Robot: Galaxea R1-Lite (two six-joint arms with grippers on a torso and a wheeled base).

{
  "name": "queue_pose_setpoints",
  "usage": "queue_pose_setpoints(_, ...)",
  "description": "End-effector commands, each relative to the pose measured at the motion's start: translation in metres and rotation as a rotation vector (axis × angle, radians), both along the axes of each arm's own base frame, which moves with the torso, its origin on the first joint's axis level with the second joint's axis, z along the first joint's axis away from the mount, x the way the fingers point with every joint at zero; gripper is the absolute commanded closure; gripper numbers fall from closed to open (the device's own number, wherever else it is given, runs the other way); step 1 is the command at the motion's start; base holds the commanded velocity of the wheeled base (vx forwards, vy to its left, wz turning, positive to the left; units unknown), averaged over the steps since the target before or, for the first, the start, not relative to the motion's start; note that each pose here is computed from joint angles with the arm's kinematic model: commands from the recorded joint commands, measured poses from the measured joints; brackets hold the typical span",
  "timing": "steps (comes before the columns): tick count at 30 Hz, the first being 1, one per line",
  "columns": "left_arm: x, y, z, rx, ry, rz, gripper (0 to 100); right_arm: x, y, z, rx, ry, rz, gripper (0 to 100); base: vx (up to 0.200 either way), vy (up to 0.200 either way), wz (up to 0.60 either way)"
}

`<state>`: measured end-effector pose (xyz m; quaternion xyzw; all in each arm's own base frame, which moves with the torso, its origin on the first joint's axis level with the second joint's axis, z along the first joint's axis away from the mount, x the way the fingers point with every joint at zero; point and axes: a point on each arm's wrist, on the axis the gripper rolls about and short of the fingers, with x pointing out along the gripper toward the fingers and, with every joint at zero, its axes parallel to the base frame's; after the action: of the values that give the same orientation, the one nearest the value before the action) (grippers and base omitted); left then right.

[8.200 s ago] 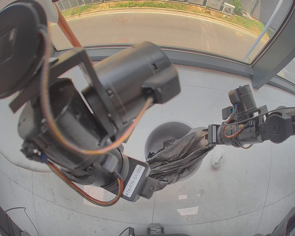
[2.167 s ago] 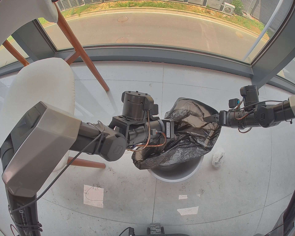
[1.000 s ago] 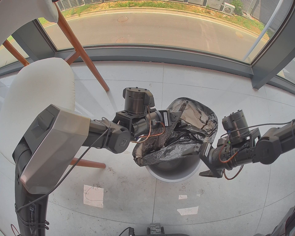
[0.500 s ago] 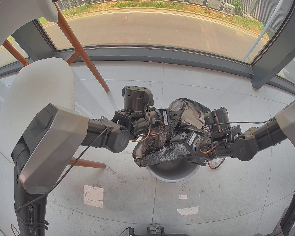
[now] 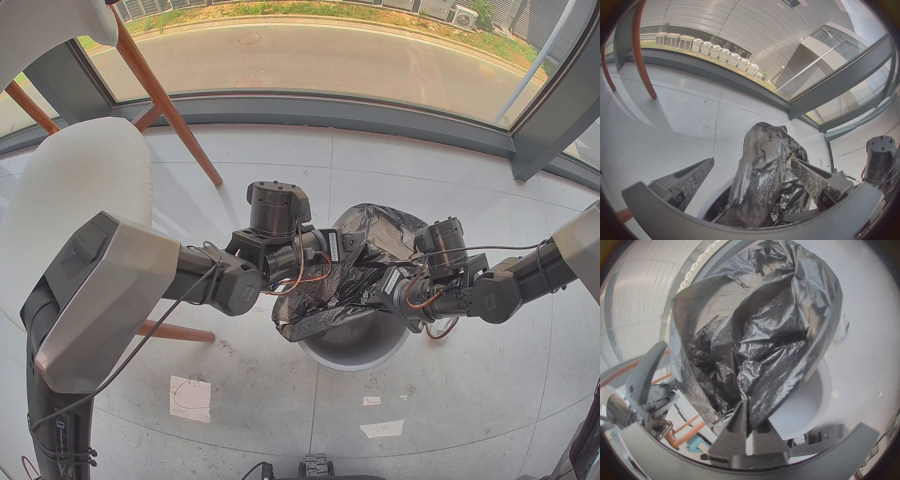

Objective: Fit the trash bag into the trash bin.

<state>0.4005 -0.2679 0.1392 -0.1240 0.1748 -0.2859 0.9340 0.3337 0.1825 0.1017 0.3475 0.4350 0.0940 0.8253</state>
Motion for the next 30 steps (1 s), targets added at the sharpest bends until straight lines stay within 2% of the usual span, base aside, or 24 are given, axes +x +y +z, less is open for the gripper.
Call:
queue_pose_setpoints(1,-0.005,0.023,0.003,0.019,-0.006,0.016,0,-0.033,-0.022,0.012,-0.104,-0.051,0.095,100,0.000,0.000,0.00)
queue_pose_setpoints(6,-0.009,0.040,-0.003,0.067,-0.023,0.023,0,-0.063,-0.040,-0.008,-0.192,0.016,0.150,100,0.000,0.000,0.00)
queue_pose_setpoints(8,-0.017,0.046,-0.007,0.101,-0.012,0.018,0,-0.075,-0.049,-0.025,-0.229,0.073,0.168,100,0.000,0.000,0.00)
queue_pose_setpoints(13,-0.022,0.053,-0.006,0.110,0.001,0.024,0,-0.076,-0.051,-0.044,-0.253,0.136,0.170,100,0.000,0.000,0.00)
queue_pose_setpoints(17,-0.025,0.052,-0.001,0.081,0.005,0.006,0,-0.066,-0.047,-0.041,-0.238,0.105,0.163,100,0.000,0.000,0.00)
queue_pose_setpoints(19,-0.027,0.050,0.001,0.069,0.006,-0.027,0,-0.060,-0.043,-0.033,-0.221,0.062,0.160,100,0.000,0.000,0.00)
queue_pose_setpoints(23,-0.036,0.038,0.010,0.042,-0.003,-0.062,0,-0.059,-0.043,-0.032,-0.219,0.053,0.161,100,0.000,0.000,0.00)
queue_pose_setpoints(24,-0.044,0.026,0.012,0.014,0.010,-0.087,0,-0.060,-0.043,-0.032,-0.220,0.057,0.161,100,0.000,0.000,0.00)
queue_pose_setpoints(27,-0.057,0.011,0.008,-0.001,0.042,-0.146,0,-0.061,-0.043,-0.033,-0.222,0.061,0.163,100,0.000,0.000,0.00)
queue_pose_setpoints(30,-0.061,0.010,-0.004,0.018,0.074,-0.183,0,-0.061,-0.043,-0.034,-0.222,0.066,0.161,100,0.000,0.000,0.00)
